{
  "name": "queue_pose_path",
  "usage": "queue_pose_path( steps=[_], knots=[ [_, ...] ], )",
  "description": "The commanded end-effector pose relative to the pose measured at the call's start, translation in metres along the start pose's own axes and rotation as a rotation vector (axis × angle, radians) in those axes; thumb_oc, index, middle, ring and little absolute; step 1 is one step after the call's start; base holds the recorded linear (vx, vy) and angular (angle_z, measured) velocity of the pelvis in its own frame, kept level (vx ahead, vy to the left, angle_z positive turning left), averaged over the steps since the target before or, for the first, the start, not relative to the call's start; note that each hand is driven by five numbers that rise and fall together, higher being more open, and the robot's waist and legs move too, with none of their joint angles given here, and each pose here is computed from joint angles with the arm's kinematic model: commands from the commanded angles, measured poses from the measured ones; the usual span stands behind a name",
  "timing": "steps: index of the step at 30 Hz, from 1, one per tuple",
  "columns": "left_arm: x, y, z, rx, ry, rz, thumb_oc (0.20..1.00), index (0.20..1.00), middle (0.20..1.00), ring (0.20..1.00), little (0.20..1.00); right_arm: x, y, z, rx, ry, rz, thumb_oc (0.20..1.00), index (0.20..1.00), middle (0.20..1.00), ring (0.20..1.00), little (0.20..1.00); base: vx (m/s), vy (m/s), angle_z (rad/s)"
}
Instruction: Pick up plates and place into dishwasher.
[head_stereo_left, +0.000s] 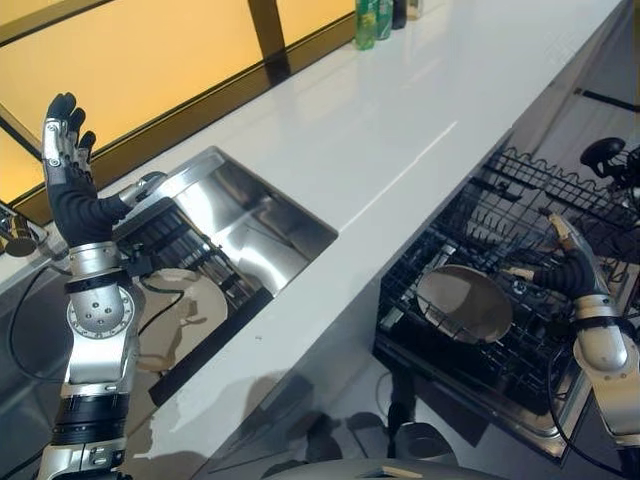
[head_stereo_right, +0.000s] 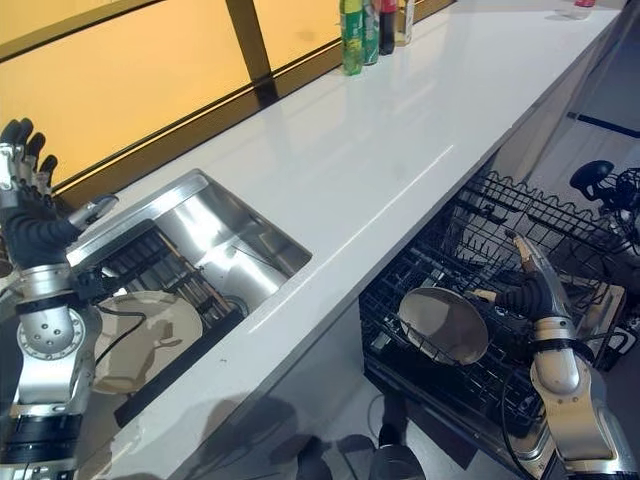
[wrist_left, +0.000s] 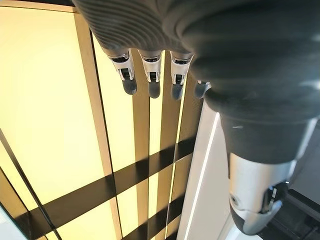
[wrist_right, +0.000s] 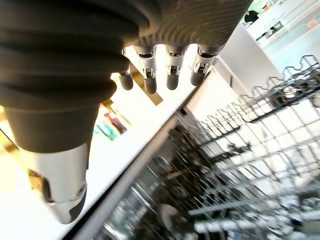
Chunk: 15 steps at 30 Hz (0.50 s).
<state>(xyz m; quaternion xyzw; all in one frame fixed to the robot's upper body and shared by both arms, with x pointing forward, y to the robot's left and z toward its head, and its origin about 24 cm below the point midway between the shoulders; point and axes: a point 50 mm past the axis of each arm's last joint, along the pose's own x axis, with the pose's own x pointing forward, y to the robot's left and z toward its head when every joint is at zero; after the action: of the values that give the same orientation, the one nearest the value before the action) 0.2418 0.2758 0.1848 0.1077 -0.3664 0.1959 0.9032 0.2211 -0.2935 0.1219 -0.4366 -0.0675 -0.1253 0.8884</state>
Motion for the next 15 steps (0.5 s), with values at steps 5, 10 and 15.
queue_pose_path(
  steps=[5,10,15],
  knots=[
    [-0.001,0.034,-0.024,0.266,0.191,0.062,1.0,1.0,1.0,1.0,1.0,0.018,-0.019,0.042,0.049,-0.23,-0.103,1.0,1.0,1.0,1.0,1.0,-0.05,-0.017,0.01],
    [0.001,0.042,-0.034,0.417,0.286,-0.039,1.0,1.0,1.0,1.0,1.0,0.027,-0.026,0.052,0.067,-0.265,-0.127,1.0,1.0,1.0,1.0,1.0,-0.07,-0.016,0.08],
    [-0.005,0.043,-0.052,0.472,0.436,-0.205,1.0,1.0,1.0,1.0,1.0,0.033,-0.03,0.059,0.082,-0.296,-0.112,1.0,1.0,1.0,1.0,1.0,-0.04,0.012,0.21]
  ],
)
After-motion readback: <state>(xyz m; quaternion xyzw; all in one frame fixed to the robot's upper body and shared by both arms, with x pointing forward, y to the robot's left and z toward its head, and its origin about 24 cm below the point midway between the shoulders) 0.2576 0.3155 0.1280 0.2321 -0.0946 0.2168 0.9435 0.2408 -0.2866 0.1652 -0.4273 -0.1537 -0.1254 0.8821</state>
